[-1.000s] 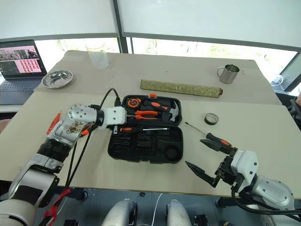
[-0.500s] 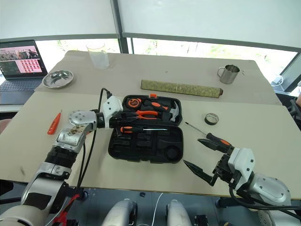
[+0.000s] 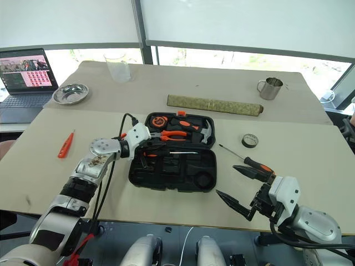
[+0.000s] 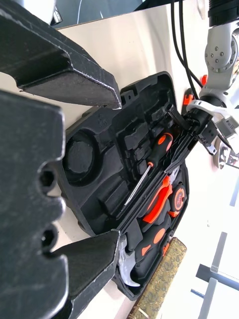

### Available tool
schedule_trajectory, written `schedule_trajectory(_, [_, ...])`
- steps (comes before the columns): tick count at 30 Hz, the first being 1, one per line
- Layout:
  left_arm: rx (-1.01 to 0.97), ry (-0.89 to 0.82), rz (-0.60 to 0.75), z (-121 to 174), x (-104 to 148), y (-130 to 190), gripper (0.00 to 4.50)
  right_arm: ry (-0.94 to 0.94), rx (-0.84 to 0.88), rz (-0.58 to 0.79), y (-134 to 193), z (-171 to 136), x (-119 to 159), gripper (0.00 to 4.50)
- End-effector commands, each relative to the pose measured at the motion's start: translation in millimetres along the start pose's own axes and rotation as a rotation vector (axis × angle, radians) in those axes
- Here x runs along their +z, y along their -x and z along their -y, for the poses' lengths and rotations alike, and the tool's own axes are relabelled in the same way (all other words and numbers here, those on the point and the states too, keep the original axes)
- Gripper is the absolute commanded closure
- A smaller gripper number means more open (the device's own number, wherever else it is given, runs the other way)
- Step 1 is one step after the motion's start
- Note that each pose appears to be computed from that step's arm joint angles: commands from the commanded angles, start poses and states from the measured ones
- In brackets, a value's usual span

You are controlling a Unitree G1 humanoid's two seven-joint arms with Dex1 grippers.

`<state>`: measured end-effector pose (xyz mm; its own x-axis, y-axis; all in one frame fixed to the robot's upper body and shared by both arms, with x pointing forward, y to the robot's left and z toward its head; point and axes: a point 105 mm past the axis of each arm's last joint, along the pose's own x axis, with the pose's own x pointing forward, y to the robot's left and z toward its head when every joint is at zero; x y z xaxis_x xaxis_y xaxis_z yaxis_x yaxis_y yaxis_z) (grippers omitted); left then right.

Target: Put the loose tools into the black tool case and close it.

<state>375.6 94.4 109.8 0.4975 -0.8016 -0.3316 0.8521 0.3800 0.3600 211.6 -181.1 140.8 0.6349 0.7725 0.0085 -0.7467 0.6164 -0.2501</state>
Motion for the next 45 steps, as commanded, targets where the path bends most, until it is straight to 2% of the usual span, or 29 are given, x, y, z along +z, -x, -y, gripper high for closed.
schedule_trajectory(1, [-0.055, 0.028, -0.114, 17.3, -26.2, -6.0, 4.49, 0.016, -0.005, 0.027, -1.4, 2.0, 5.2, 0.0])
schedule_trajectory(7, [-0.085, 0.049, -0.136, 27.0, -31.6, -7.4, 4.49, 0.022, -0.008, 0.035, -3.7, 3.2, 4.2, 0.0])
schedule_trajectory(10, [-0.038, 0.027, -0.11, 19.4, -26.3, -5.4, 4.49, 0.026, -0.014, 0.04, -4.3, 3.7, 4.2, 0.0])
schedule_trajectory(16, [0.058, 0.013, 0.116, -6.1, 18.1, 4.9, 4.49, 0.023, -0.02, 0.039, -4.2, 3.2, 2.8, 0.0])
schedule_trajectory(19, [0.043, -0.015, 0.152, -4.8, 28.5, 6.2, 4.49, 0.019, -0.019, 0.038, -4.2, 2.8, 1.8, 0.0])
schedule_trajectory(22, [0.0, 0.025, 0.176, 5.7, 34.3, 2.7, 4.49, 0.015, -0.014, 0.038, -5.0, 1.6, 1.0, 0.0])
schedule_trajectory(34, [-0.071, 0.088, -0.058, 37.5, -14.9, -10.2, 4.49, 0.011, -0.014, 0.038, -5.9, 1.2, -1.4, 0.0])
schedule_trajectory(38, [-0.062, 0.132, -0.107, 39.4, -24.4, -15.9, 4.49, 0.01, -0.018, 0.04, -6.0, 1.7, -2.4, 0.0])
schedule_trajectory(41, [-0.046, 0.139, -0.052, 36.1, -17.3, -17.6, 4.49, 0.011, -0.022, 0.043, -5.6, 2.3, -2.1, 0.0])
schedule_trajectory(43, [-0.018, 0.14, 0.096, 26.6, 2.6, -7.0, 4.49, 0.012, -0.034, 0.041, -0.2, 6.1, 0.6, 0.0])
schedule_trajectory(45, [0.002, 0.112, 0.198, 18.6, 15.3, 9.0, 3.98, 0.014, -0.058, 0.027, 8.3, 11.8, 1.5, 0.0])
